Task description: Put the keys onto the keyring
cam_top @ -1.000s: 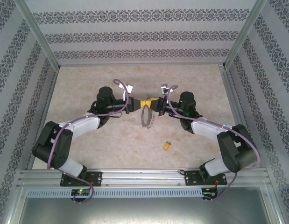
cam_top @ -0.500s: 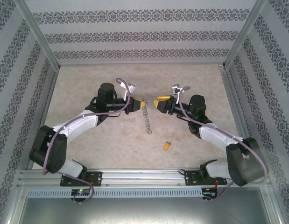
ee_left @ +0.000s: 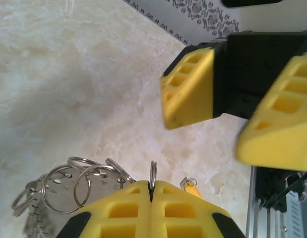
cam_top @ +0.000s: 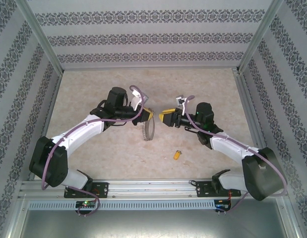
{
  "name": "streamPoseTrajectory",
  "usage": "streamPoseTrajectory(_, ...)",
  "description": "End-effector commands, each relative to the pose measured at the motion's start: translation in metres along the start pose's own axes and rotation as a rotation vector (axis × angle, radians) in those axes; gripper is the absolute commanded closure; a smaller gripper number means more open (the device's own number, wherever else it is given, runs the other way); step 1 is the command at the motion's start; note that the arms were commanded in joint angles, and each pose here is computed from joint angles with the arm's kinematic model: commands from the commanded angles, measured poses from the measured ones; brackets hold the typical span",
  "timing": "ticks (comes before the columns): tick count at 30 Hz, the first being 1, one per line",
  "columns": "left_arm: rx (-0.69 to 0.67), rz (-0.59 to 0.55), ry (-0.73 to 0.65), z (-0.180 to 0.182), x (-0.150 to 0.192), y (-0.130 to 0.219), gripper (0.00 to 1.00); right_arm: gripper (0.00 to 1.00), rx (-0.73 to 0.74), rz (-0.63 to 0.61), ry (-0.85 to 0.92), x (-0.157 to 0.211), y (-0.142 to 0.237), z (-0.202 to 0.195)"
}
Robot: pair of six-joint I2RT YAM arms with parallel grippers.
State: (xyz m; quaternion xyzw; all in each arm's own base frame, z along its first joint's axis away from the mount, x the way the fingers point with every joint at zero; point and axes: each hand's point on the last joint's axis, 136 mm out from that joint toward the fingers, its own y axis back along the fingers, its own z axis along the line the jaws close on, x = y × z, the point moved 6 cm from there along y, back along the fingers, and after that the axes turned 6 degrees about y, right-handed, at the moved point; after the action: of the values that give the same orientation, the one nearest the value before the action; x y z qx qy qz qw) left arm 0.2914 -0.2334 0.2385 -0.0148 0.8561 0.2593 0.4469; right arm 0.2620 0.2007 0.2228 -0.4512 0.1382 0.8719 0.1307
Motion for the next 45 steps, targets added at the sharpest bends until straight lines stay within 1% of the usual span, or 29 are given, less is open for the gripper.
streamPoseTrajectory(1,0.006,0.014,-0.121,-0.016,-0.010,0.004,1.00,0.53,-0.051,0.015,0.034,-0.006,-0.008,0.004)
streamPoseTrajectory(4,0.018,0.028,-0.138,-0.019,-0.008,0.002,1.00,0.60,-0.067,0.033,0.027,-0.004,-0.014,0.003)
streamPoseTrajectory(7,0.024,0.031,-0.150,-0.021,-0.008,0.001,1.00,0.63,-0.077,0.040,0.024,-0.003,-0.018,0.002)
streamPoseTrajectory(11,0.029,0.036,-0.156,-0.023,-0.008,0.000,1.00,0.65,-0.090,0.047,0.027,-0.003,-0.020,0.003)
streamPoseTrajectory(19,0.035,0.042,-0.158,-0.024,-0.009,-0.003,1.00,0.73,-0.119,0.068,0.029,-0.001,-0.023,0.006)
streamPoseTrajectory(26,0.042,0.056,-0.152,-0.025,-0.006,-0.007,1.00,0.74,-0.128,0.072,0.036,0.001,-0.023,0.008)
streamPoseTrajectory(33,0.054,0.070,-0.149,-0.026,-0.004,-0.010,1.00,0.86,-0.135,0.074,0.041,0.000,-0.024,0.009)
streamPoseTrajectory(37,0.059,0.077,-0.145,-0.027,-0.005,-0.012,1.00,1.00,-0.140,0.072,0.050,-0.001,-0.024,0.010)
streamPoseTrajectory(39,0.053,0.074,-0.137,-0.026,-0.006,-0.012,1.00,1.00,-0.134,0.070,0.055,-0.001,-0.024,0.009)
streamPoseTrajectory(40,0.046,0.070,-0.130,-0.026,-0.007,-0.012,0.99,1.00,-0.127,0.068,0.059,0.000,-0.024,0.009)
streamPoseTrajectory(44,0.008,0.065,-0.120,-0.025,-0.010,-0.008,0.82,1.00,-0.104,0.057,0.069,0.000,-0.024,0.005)
streamPoseTrajectory(45,-0.007,0.060,-0.120,-0.024,-0.011,-0.007,0.77,1.00,-0.102,0.055,0.070,0.000,-0.024,0.004)
